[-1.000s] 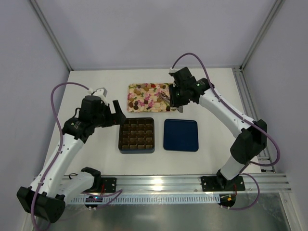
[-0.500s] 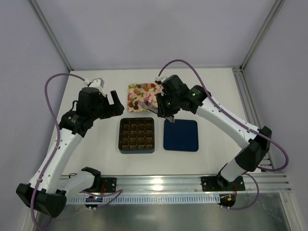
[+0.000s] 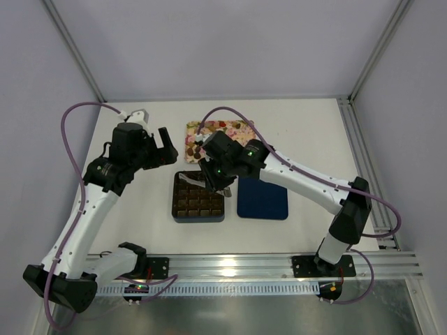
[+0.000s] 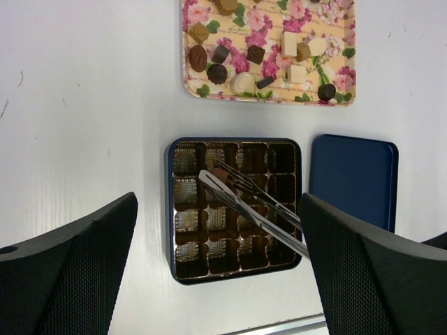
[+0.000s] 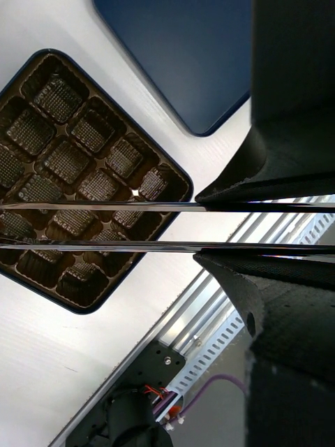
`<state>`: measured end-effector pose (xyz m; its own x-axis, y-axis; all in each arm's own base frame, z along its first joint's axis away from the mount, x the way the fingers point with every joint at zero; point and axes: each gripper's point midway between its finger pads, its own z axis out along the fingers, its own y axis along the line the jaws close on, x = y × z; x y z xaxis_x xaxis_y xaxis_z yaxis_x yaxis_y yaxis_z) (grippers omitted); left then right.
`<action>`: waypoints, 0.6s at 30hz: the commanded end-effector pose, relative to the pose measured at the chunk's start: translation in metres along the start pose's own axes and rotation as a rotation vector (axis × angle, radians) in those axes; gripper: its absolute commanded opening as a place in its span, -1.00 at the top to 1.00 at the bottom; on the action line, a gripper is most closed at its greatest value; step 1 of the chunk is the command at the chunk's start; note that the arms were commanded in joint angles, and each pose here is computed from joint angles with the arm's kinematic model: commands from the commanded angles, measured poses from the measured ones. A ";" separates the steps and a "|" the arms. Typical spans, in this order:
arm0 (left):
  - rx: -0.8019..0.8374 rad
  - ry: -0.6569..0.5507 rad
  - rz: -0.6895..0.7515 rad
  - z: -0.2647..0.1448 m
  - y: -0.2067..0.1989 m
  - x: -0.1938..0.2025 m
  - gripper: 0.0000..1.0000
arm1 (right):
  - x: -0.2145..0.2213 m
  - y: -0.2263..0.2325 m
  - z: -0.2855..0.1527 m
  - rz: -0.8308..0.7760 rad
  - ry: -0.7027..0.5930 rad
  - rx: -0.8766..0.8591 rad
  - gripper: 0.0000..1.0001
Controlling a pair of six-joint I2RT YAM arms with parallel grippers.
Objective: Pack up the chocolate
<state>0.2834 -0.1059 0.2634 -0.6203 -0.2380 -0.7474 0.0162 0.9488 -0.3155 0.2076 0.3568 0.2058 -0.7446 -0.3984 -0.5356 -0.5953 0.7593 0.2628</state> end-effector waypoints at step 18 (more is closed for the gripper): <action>-0.008 -0.016 0.025 -0.003 0.002 -0.005 -0.91 | -0.032 0.012 0.026 -0.001 -0.078 0.017 0.49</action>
<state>0.2833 -0.1056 0.2632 -0.6205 -0.2324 -0.7490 0.0196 0.9502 -0.3111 0.2221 0.3771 0.1819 -0.7470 -0.4054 -0.5269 -0.5856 0.7765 0.2327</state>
